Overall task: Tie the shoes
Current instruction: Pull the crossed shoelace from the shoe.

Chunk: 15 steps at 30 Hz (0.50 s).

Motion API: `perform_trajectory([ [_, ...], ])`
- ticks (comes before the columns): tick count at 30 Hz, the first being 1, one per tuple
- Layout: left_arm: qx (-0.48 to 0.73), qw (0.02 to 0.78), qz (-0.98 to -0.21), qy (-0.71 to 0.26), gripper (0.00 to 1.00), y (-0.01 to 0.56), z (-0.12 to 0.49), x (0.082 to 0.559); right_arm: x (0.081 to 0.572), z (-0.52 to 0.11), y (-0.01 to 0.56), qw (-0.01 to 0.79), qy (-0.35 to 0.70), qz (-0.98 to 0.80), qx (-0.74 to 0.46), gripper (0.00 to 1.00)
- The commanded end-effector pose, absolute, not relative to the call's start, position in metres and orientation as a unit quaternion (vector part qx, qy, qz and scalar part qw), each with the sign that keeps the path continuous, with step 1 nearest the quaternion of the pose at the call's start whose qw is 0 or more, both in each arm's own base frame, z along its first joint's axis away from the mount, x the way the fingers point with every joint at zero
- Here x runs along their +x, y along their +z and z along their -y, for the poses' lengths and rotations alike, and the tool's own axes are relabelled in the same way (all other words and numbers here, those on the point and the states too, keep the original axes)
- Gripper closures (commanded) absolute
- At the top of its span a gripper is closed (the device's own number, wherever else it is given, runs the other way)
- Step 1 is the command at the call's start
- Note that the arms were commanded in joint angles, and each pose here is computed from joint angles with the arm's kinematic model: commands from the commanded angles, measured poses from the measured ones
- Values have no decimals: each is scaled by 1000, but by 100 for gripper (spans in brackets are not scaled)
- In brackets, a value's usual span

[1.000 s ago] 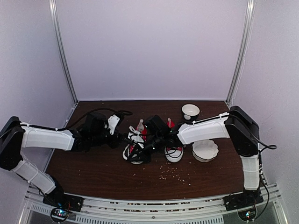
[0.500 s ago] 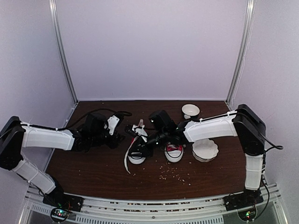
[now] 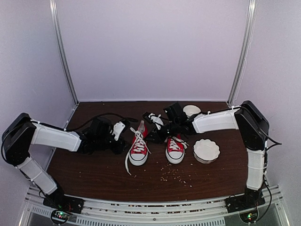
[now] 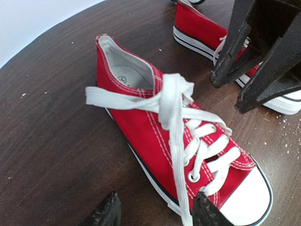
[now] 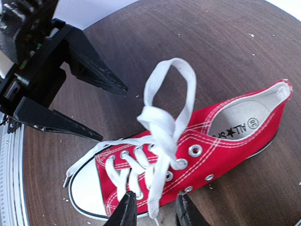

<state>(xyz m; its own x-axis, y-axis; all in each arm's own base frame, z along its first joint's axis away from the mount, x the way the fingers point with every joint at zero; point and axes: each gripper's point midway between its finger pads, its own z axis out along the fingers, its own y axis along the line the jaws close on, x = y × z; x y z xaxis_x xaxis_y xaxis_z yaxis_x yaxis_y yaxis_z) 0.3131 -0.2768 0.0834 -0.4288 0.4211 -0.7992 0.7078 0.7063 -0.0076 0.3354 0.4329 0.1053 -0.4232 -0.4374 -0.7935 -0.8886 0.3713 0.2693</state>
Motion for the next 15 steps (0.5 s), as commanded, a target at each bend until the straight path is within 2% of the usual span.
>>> perform_trajectory([
  [1, 355, 421, -803, -229, 45, 95, 299, 313, 319, -437, 101, 304, 384, -750, -445, 72],
  [10, 359, 404, -806, -240, 49, 88, 306, 314, 326, -442, 84, 293, 381, -760, -438, 72],
  [15, 355, 434, -793, -237, 58, 101, 304, 318, 328, -441, 107, 306, 409, -738, -441, 73],
])
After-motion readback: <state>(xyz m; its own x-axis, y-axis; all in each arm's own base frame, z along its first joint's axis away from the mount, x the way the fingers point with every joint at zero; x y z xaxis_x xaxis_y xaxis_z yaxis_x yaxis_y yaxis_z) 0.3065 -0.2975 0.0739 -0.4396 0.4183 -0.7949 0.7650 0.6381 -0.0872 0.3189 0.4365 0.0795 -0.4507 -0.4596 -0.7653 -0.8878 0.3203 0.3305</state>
